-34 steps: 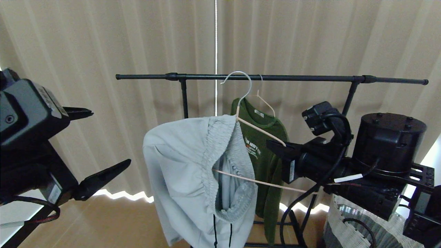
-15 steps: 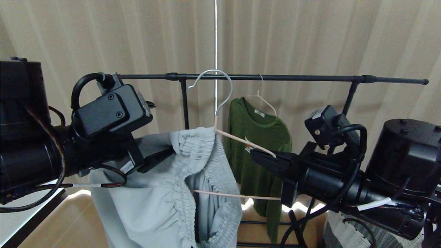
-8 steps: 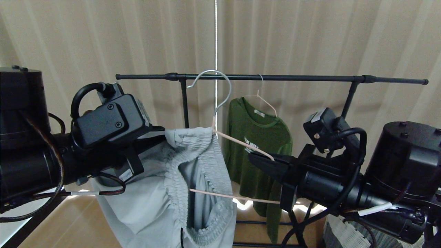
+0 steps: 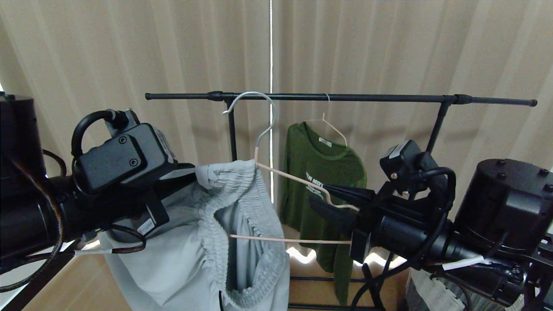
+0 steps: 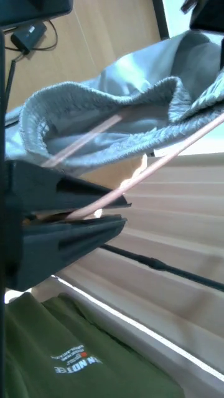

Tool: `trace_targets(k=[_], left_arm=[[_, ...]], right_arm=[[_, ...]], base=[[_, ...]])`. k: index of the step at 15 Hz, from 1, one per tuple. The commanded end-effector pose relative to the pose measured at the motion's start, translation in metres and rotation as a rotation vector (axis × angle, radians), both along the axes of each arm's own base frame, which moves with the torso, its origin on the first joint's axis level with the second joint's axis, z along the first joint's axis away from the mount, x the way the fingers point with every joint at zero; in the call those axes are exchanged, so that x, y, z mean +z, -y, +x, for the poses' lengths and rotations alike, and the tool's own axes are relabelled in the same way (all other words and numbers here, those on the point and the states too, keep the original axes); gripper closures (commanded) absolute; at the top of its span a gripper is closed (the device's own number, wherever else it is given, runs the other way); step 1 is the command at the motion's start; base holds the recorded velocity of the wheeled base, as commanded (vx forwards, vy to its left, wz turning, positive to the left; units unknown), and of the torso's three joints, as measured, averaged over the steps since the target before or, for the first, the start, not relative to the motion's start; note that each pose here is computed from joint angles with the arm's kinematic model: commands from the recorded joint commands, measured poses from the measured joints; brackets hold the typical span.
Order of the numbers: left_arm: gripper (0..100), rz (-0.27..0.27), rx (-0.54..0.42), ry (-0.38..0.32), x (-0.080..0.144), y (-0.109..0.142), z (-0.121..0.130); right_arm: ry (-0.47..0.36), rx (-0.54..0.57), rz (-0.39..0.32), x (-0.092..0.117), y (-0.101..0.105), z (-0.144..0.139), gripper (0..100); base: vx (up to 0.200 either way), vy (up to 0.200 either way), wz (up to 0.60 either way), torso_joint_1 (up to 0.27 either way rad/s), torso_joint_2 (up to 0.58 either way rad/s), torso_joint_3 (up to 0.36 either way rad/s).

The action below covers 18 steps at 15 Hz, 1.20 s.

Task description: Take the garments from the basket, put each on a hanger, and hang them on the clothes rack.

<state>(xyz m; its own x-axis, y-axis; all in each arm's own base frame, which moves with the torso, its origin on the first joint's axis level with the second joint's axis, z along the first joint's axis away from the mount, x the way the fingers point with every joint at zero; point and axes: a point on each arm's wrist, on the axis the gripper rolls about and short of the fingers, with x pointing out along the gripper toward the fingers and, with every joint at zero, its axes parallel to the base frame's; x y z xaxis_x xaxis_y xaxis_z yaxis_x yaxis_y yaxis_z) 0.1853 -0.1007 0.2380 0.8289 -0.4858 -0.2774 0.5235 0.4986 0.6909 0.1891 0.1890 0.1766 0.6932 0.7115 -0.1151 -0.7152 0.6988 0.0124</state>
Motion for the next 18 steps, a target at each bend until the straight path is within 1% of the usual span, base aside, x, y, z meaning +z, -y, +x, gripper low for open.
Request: trace_targets(k=[1,3,4,6,7,9,10,11,12,14,15,16,18], left_arm=[[100,-0.002,0.058,0.004,0.001,-0.005,0.002],[100,-0.004,0.149,0.000,0.000,-0.008,0.005],[100,-0.008,0.224,-0.005,0.000,-0.009,0.007],[100,-0.002,0.349,-0.016,-0.004,-0.010,0.017],[100,-0.010,0.364,-0.019,-0.004,-0.010,0.018],[100,-0.068,0.381,-0.020,0.003,-0.008,0.022],[100,-0.120,0.385,-0.022,0.008,-0.005,0.026],[100,-0.166,0.389,-0.019,0.014,-0.003,0.027],[100,-0.211,0.374,-0.016,0.020,0.002,0.025],[100,-0.284,0.356,-0.021,0.028,0.008,0.023],[100,-0.294,0.348,-0.025,0.028,0.010,0.022],[100,-0.311,0.333,-0.045,0.026,0.014,0.022],[100,-0.336,0.297,-0.068,0.024,0.025,0.020]], right_arm=[[0.007,-0.054,-0.013,-0.006,0.008,0.001,0],[0.025,-0.114,-0.017,-0.013,0.015,-0.001,0],[0.025,-0.154,-0.021,-0.013,0.019,0.001,0],[0.030,-0.181,-0.013,-0.011,0.024,0.003,0],[0.026,-0.187,-0.015,-0.012,0.025,0.004,0],[-0.003,-0.195,-0.036,-0.020,0.031,0.000,0],[-0.057,-0.195,-0.045,-0.032,0.036,-0.006,0],[-0.071,-0.191,-0.033,-0.033,0.034,-0.005,0],[-0.074,-0.181,-0.037,-0.034,0.031,-0.006,0],[-0.096,-0.117,-0.046,-0.040,0.016,-0.012,0],[-0.103,-0.118,-0.043,-0.041,0.014,-0.010,0],[-0.124,-0.117,-0.023,-0.044,0.009,-0.007,0],[-0.121,-0.121,0.013,-0.049,0.003,-0.001,0]], base=[[0.000,0.000,0.00,0.000,0.00,0.000],[0.000,0.000,0.00,0.000,0.00,0.000],[0.000,0.000,0.00,0.000,0.00,0.000],[0.000,0.000,0.00,0.000,0.00,0.000],[0.000,0.000,0.00,0.000,0.00,0.000],[0.000,0.000,0.00,0.000,0.00,0.000],[0.000,0.000,0.00,0.000,0.00,0.000],[0.000,0.000,0.00,0.000,0.00,0.000],[0.000,0.000,0.00,0.000,0.00,0.000],[0.000,0.000,0.00,0.000,0.00,0.000],[0.000,0.000,0.00,0.000,0.00,0.000],[0.000,0.000,0.00,0.000,0.00,0.000],[0.000,0.000,0.00,0.000,0.00,0.000]])
